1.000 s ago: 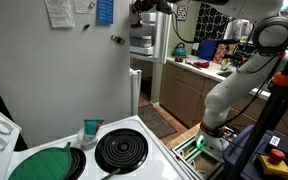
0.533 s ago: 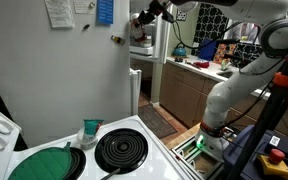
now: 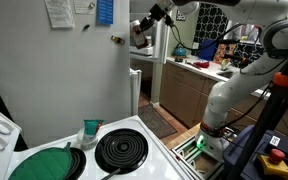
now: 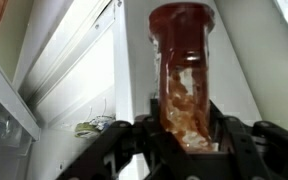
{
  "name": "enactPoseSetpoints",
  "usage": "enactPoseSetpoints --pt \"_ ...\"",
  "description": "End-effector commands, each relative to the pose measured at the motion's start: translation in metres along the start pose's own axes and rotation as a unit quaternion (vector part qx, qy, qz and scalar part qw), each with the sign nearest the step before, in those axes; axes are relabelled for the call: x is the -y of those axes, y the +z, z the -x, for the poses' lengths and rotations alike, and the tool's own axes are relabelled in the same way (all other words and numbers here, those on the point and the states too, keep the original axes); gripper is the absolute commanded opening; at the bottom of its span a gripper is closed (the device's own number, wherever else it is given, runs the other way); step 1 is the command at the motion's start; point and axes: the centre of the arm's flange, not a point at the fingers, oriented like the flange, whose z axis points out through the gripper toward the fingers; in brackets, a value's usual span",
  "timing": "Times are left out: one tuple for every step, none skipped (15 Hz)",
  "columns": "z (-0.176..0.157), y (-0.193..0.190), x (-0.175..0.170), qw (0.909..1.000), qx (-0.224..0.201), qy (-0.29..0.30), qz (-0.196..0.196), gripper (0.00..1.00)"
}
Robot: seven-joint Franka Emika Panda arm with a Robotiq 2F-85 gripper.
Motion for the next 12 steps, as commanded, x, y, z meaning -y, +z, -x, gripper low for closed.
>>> enactPoseSetpoints --pt "0.0 0.0 0.0 1.0 0.0 0.0 0.0 0.46" --pt "0.0 0.0 0.0 1.0 0.0 -0.001 0.0 0.46" --pt "0.0 0.0 0.0 1.0 0.0 -0.001 0.0 0.46" --pt "0.0 0.0 0.0 1.0 0.0 -0.001 0.0 0.21" --pt "-0.003 0.007 0.008 0.9997 -0.003 -0.019 -0.013 0.21" --pt "-0.002 0.011 0.015 0.9994 -0.003 -0.029 -0.017 0.21" --pt "0.001 0.016 0.025 0.9988 -0.002 -0.042 -0.026 0.21" --pt "0.006 0.02 0.036 0.9981 0.006 -0.05 -0.034 0.21" --pt "0.009 0.024 0.047 0.9971 0.007 -0.06 -0.046 0.21" --pt "0.014 0.031 0.061 0.9955 0.015 -0.071 -0.061 0.21" --pt "0.018 0.037 0.073 0.9935 0.02 -0.083 -0.075 0.21" --pt "0.025 0.044 0.087 0.991 0.02 -0.1 -0.086 0.21"
